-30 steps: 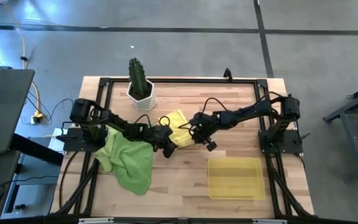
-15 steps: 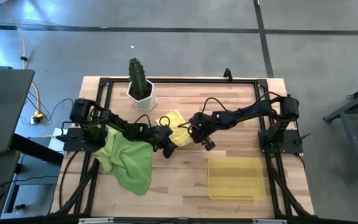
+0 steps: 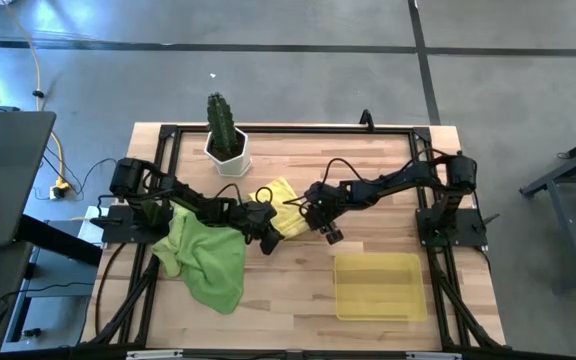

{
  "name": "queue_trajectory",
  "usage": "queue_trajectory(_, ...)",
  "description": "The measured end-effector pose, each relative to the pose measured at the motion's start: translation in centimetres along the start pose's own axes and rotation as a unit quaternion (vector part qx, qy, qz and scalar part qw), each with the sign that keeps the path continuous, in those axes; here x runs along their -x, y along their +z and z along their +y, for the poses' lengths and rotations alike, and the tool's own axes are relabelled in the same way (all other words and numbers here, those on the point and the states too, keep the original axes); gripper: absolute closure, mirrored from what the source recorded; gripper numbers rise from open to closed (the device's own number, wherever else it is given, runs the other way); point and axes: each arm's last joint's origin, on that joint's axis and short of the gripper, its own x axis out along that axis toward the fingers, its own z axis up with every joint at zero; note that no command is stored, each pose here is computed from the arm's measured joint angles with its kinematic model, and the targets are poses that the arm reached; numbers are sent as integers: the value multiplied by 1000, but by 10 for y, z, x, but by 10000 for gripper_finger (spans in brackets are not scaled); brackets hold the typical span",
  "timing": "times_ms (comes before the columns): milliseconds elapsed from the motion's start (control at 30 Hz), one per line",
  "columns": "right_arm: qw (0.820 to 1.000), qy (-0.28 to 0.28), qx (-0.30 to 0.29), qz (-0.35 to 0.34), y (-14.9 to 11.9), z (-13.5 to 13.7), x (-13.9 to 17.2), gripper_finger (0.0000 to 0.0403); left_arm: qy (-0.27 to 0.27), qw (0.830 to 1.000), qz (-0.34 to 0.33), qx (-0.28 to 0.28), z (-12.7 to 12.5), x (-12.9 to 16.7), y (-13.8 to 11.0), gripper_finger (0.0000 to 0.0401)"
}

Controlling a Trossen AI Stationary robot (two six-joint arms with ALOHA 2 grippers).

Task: Roll microfiber towels into tight, uniform cylinder then place into a basket
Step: Roll the yellow towel

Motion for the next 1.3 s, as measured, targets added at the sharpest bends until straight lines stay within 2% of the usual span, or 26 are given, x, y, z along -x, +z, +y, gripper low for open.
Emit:
queue_trajectory(100,1000,-7,-18,3,0,0,0,316,-4,1000,3,-2,0,0,0,373)
queue_trajectory(267,999,-13,-37,7,-1,-1,-1,391,-19,999,21,-24,-1,0,-1,310)
queue_trajectory(400,998,-11,-66,7,-1,-1,-1,391,-18,997,50,-64,-2,6,-3,271)
queue_trajectory(533,994,21,-107,4,-6,-3,0,399,-3,992,67,-111,-7,21,-1,260)
queue_trajectory(700,975,85,-205,-20,-15,-14,4,400,34,983,8,-183,-25,43,4,264)
queue_trajectory(767,960,113,-255,-27,-17,-21,7,400,48,969,-29,-239,-36,49,4,265)
queue_trajectory(867,935,148,-319,-33,-19,-28,11,401,86,941,-74,-319,-46,51,1,263)
queue_trajectory(1100,887,170,-429,-31,-16,-38,16,402,137,877,-110,-446,-48,30,-8,261)
queue_trajectory(1200,876,180,-446,-31,-16,-39,17,402,148,859,-111,-477,-43,16,-11,260)
queue_trajectory(1300,874,176,-452,-29,-16,-39,17,402,191,846,-100,-488,-37,3,-11,260)
